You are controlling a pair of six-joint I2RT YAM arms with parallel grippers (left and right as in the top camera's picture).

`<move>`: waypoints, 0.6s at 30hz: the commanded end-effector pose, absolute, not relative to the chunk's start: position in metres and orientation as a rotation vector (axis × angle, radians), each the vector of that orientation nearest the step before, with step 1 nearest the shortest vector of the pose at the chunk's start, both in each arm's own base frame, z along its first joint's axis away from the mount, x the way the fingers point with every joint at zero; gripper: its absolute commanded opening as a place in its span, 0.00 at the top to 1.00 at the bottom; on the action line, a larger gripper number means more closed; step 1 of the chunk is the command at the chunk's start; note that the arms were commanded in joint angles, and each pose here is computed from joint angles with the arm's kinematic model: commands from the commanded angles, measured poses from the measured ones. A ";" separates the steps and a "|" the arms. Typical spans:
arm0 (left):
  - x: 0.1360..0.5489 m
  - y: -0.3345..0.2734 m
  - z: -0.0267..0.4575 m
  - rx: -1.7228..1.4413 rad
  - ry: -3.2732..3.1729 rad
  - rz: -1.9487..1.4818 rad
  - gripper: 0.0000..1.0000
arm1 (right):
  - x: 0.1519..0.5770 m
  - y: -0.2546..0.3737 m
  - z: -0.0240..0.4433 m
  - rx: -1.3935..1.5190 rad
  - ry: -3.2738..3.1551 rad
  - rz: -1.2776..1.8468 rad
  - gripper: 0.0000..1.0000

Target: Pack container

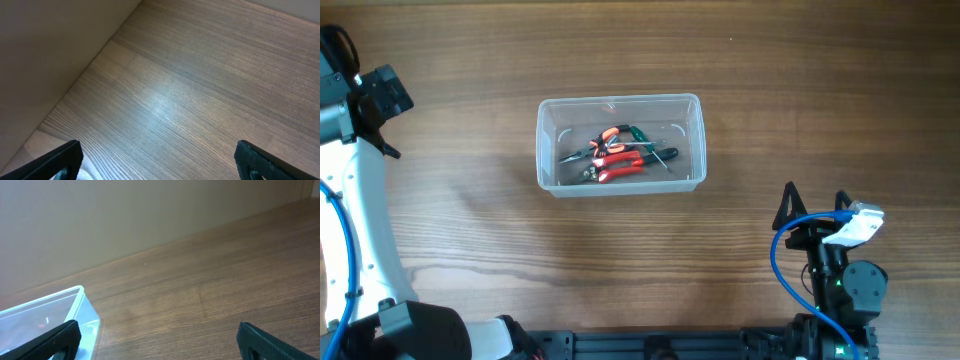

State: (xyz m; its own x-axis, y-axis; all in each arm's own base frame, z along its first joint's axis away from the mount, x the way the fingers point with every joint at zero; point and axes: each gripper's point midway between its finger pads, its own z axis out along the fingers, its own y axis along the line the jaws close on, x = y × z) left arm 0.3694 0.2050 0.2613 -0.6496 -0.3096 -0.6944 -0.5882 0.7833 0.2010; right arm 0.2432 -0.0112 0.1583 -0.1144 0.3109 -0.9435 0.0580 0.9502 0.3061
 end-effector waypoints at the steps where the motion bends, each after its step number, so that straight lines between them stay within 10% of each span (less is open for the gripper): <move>1: 0.371 0.207 0.262 -0.666 2.305 0.548 0.00 | 0.243 -0.009 0.164 0.282 1.659 0.242 0.00; 18: 0.287 0.107 0.388 -0.357 2.025 0.498 0.00 | 0.243 -0.009 0.164 0.282 1.659 0.242 0.00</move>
